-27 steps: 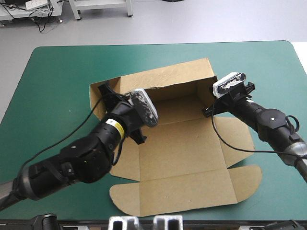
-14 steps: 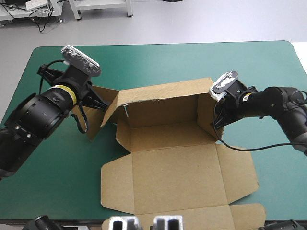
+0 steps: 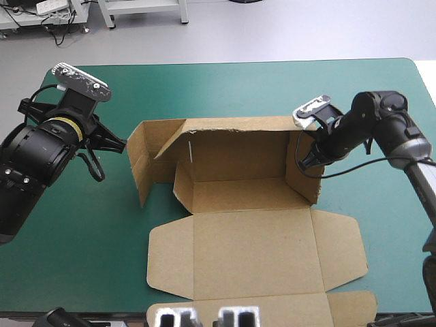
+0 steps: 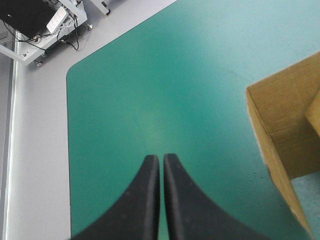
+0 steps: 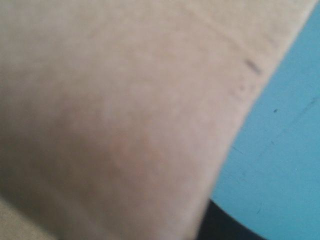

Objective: Fold the box

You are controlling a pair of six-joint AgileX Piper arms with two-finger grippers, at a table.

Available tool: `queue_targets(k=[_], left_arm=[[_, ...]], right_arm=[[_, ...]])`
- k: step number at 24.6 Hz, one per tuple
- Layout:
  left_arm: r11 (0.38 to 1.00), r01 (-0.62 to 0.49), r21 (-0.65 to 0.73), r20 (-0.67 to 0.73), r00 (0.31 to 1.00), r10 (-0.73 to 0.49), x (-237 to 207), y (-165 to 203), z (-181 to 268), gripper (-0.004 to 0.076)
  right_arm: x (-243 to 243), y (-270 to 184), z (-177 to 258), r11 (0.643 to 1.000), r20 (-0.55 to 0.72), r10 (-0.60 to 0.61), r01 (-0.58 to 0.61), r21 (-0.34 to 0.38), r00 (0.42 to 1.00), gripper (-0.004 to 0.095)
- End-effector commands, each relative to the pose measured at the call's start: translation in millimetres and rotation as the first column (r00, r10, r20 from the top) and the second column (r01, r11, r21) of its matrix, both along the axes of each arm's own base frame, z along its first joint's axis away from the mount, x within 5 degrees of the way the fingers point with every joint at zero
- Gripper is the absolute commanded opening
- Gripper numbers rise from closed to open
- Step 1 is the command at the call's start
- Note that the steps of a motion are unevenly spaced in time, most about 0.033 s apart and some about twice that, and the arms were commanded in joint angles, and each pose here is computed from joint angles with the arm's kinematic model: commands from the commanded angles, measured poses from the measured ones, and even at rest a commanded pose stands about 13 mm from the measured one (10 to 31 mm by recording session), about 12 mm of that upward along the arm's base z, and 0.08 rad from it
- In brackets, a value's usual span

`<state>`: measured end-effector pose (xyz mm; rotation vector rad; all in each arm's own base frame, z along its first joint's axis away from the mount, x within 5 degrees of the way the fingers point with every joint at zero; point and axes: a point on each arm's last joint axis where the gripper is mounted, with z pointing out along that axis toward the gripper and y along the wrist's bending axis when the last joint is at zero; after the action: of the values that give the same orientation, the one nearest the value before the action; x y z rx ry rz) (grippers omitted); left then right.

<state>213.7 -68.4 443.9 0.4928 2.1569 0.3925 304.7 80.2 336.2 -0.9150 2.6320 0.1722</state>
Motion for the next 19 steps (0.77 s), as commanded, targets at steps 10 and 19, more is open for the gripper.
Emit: queue_targets(k=[10, 19], left_arm=[[0.999, -0.008, -0.041, 0.089, 0.996, 0.012, -6, 6, 18, 0.0013], [0.997, -0.036, -0.072, 0.025, 0.999, 0.037, 8, 2, 6, 0.0013]], right_arm=[[73, 23, 22, 0.996, 0.087, 0.015, -0.023, 0.091, 0.996, 0.0307], [66, 20, 47, 0.994, 0.146, -0.043, 0.027, 0.109, 0.988, 0.0656]])
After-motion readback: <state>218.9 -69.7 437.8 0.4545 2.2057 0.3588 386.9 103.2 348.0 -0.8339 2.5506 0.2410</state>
